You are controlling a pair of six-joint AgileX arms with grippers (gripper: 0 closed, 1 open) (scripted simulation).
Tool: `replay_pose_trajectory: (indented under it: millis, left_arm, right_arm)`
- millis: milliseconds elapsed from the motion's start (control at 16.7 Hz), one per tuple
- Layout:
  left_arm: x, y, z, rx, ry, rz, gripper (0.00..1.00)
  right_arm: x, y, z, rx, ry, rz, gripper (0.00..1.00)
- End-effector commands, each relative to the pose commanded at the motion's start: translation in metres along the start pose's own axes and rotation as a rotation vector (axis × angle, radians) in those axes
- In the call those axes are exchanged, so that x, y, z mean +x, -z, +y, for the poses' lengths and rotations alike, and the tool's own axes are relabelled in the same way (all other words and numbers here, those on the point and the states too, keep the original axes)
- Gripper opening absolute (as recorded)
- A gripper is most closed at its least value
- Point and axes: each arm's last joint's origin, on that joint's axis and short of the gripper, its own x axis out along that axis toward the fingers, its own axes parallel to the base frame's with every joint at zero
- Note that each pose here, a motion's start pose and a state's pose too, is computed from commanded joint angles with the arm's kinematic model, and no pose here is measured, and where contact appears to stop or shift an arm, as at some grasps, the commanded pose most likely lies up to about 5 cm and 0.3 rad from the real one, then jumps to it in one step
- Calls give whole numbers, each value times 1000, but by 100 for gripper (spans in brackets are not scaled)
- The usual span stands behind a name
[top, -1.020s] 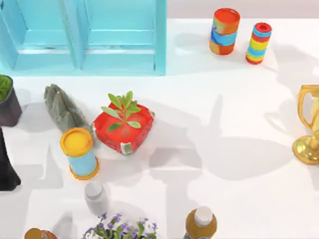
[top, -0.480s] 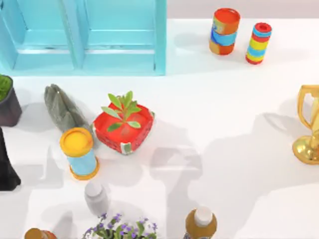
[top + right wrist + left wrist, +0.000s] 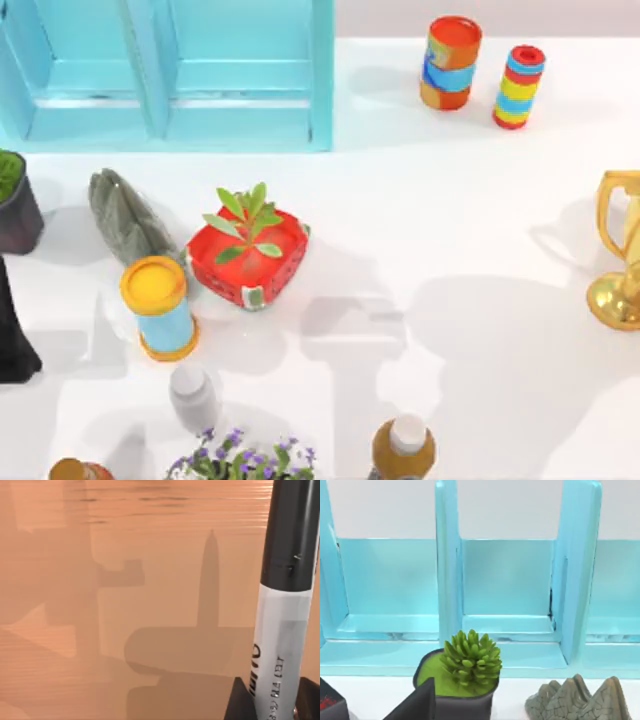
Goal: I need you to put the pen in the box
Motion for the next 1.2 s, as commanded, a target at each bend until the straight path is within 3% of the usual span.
replay_pose_trajectory:
  millis: [1200]
  left_arm:
    - [0,0,0,0,0,0,100]
  right_arm:
    - [60,26,0,0,0,0,0]
